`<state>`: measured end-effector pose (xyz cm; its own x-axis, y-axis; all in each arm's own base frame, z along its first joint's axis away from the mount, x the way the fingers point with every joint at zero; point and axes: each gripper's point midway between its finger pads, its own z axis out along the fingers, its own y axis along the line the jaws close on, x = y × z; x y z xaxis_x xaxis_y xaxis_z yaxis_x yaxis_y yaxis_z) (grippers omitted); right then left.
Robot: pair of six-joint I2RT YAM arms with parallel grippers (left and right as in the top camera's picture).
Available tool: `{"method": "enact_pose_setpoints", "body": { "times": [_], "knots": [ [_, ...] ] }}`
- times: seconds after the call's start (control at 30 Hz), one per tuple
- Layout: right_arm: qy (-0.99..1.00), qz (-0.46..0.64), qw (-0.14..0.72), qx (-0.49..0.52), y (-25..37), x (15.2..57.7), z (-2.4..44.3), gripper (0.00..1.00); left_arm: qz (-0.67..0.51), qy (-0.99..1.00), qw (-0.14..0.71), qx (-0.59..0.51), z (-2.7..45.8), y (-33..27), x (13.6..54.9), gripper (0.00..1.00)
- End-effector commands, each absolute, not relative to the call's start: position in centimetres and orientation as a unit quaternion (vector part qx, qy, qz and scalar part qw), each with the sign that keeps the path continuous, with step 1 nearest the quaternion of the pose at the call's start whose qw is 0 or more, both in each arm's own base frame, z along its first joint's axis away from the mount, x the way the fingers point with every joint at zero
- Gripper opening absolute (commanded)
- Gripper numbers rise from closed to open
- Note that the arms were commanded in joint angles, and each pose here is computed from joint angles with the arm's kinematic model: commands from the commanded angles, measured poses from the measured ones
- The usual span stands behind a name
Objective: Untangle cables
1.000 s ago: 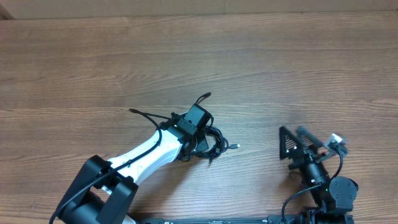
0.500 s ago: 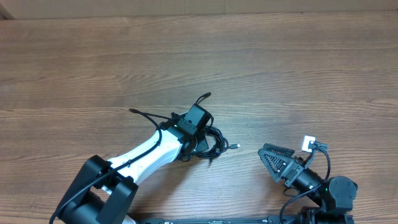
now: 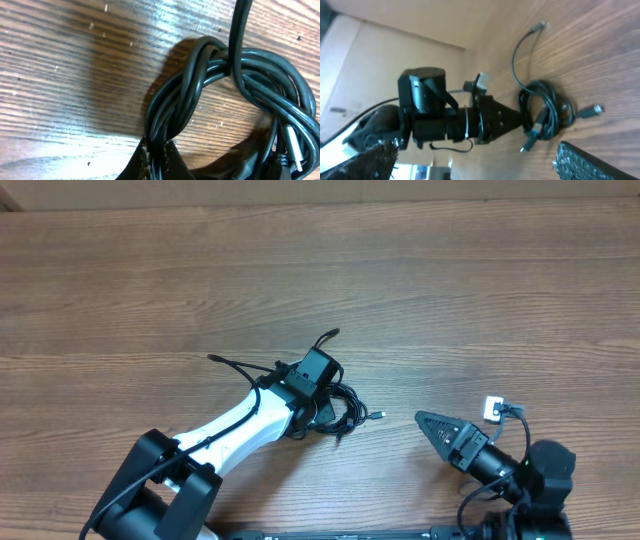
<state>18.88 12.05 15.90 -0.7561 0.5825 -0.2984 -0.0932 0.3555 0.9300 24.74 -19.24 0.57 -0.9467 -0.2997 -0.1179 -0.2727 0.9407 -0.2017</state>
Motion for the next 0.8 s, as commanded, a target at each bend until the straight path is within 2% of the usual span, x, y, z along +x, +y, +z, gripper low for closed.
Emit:
{"method": "enact_pose_setpoints", "body": {
  "times": [0.0,0.17,0.53,0.7,0.77],
  "knots": [
    [0.783,0.505,0.330,0.150,11.3,19.5,17.7,0.99,-0.075,0.984,0.051,-0.152,-0.4,-18.7,23.5,0.04],
    [0.829,0.436,0.291,0.195,9.9,19.8,15.1,1.00,-0.075,0.984,0.051,-0.152,-0.4,-18.7,23.5,0.04],
    [0.861,0.410,0.214,0.212,9.9,18.6,11.5,1.00,-0.092,0.983,0.045,-0.154,-0.3,-19.4,23.5,0.04],
    [0.866,0.402,0.196,0.223,9.9,18.0,10.8,1.00,-0.144,0.962,-0.037,-0.227,0.1,-21.6,21.2,0.04],
    [0.870,0.388,0.196,0.233,9.4,17.9,10.4,1.00,-0.160,0.949,-0.068,-0.264,0.3,-22.4,20.5,0.12]
  ]
}}
